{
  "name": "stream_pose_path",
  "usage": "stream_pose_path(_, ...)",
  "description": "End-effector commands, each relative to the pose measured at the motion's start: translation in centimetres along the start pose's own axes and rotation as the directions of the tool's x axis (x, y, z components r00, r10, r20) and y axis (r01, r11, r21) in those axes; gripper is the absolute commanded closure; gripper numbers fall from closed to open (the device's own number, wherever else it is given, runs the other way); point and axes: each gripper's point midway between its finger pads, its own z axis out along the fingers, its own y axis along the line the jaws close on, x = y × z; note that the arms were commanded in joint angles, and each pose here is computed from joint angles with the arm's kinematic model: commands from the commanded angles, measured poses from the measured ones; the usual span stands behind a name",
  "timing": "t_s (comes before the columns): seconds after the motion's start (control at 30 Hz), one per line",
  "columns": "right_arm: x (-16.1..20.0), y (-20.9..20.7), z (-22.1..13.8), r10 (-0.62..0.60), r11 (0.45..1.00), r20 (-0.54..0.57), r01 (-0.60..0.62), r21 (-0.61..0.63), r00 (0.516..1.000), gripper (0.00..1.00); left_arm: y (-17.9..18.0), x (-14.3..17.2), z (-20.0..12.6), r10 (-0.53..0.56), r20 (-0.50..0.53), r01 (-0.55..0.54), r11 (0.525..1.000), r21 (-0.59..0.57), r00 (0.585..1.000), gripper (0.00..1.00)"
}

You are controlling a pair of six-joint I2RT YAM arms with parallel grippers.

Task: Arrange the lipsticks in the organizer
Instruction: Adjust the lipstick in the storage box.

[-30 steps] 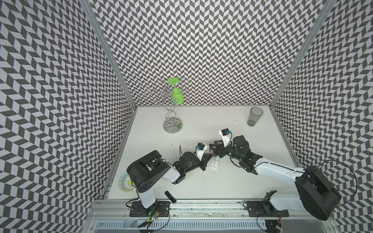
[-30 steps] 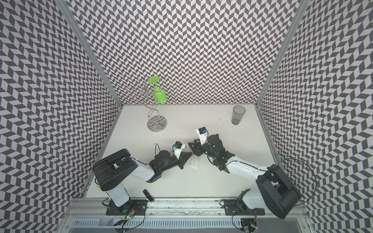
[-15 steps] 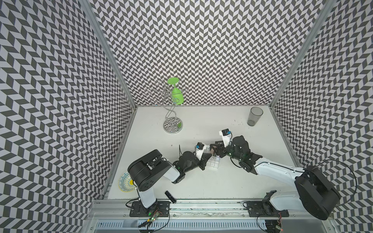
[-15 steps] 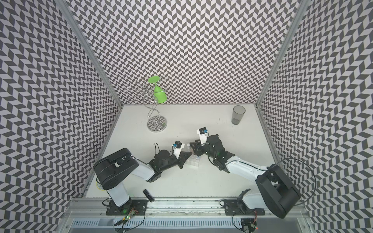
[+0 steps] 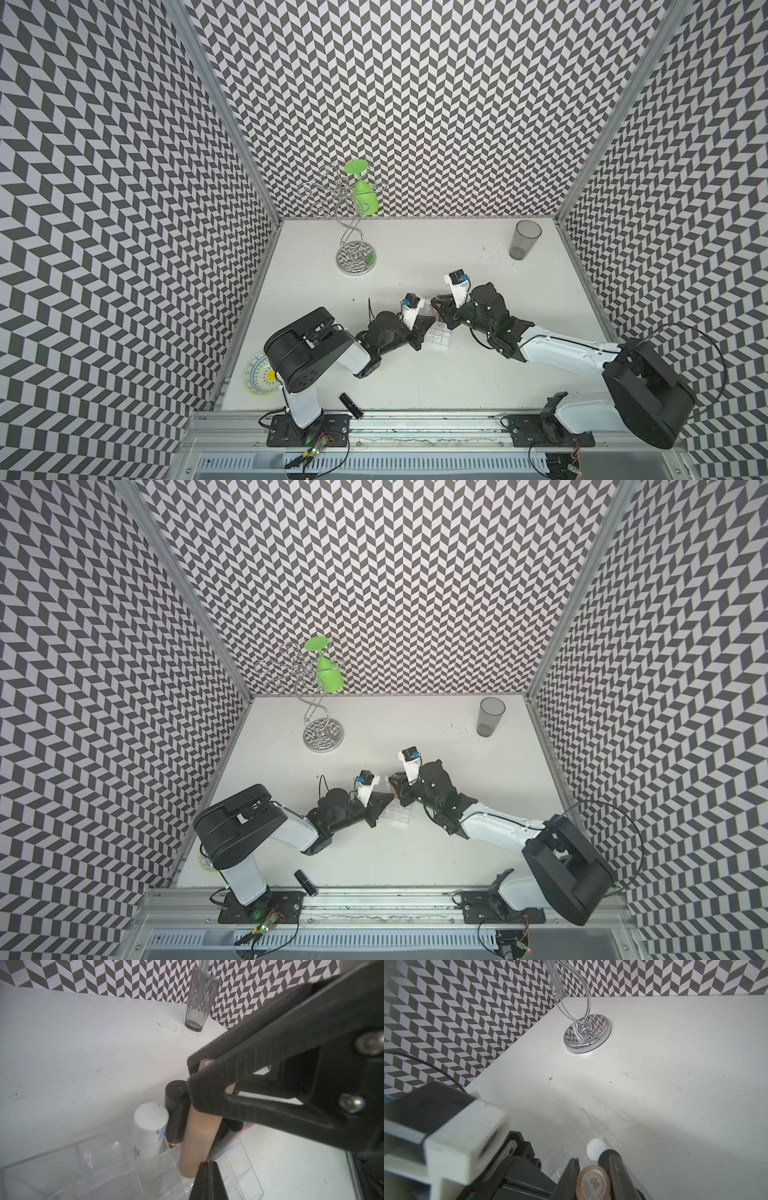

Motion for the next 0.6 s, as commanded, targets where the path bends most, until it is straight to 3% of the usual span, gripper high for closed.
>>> stream_pose_path(0.0, -1.4, 0.8, -0.3, -0.052, 0.998, 0.038, 0.051, 0.044, 0.998, 0.74, 0.1, -0.5, 0.3, 0.006, 0.013, -0.006, 1.000, 0.008, 1.000, 1.00)
stream_pose_path(0.47, -0.1, 0.0, 0.3, -0.094, 0.987, -0.014, 0.095, 0.131, 0.995, 0.74, 0.1, -1.1, -0.4, -0.009, 0.035, 0.008, 1.000, 0.008, 0.999, 1.00)
stream_pose_path(0.57, -0.1, 0.4, 0.2, -0.106, 0.987, -0.015, 0.107, 0.124, 0.994, 0.75, 0.0, -1.6, -0.9, -0.018, 0.047, 0.018, 1.000, 0.001, 0.999, 0.93)
